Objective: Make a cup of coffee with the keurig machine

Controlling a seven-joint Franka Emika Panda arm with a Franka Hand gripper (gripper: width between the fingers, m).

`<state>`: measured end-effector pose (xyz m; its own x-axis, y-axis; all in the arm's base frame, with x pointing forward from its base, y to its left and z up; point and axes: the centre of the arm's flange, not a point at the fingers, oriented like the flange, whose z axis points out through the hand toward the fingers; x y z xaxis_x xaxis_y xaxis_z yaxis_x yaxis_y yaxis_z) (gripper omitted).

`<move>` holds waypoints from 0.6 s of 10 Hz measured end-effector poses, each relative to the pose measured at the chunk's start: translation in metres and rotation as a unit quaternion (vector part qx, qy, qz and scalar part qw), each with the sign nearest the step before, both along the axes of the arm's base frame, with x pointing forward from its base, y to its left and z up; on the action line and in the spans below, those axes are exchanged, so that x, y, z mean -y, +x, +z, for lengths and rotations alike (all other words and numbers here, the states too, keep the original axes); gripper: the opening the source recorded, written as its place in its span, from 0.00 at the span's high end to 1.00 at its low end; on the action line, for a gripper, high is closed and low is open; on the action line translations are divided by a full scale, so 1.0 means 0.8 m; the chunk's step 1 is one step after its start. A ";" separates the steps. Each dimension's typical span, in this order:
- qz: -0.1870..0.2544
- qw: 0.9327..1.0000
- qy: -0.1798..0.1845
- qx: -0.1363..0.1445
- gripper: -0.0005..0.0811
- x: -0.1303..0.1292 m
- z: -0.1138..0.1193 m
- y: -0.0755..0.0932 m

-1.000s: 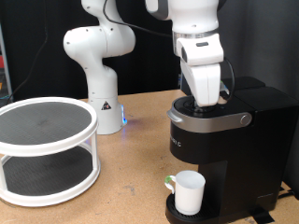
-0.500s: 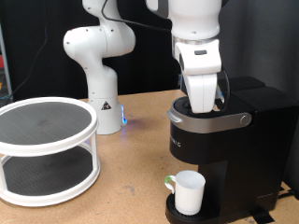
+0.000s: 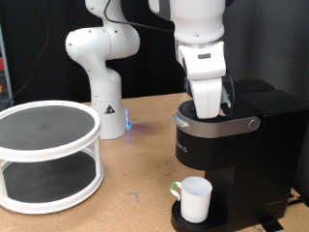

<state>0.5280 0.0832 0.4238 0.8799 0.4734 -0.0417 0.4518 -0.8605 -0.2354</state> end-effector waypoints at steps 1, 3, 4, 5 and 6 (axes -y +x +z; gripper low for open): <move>0.008 1.000 0.001 -0.004 0.99 0.000 0.000 -0.001; 0.016 1.000 0.001 -0.026 0.99 -0.001 -0.001 -0.001; 0.017 0.999 0.001 -0.033 0.99 -0.001 -0.001 0.002; 0.018 0.999 0.001 -0.037 0.99 -0.001 -0.001 0.003; 0.018 0.999 0.000 -0.039 0.99 -0.001 -0.001 0.004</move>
<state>0.5309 0.0842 0.4227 0.8568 0.5039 -0.1093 0.4619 -0.8442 -0.2719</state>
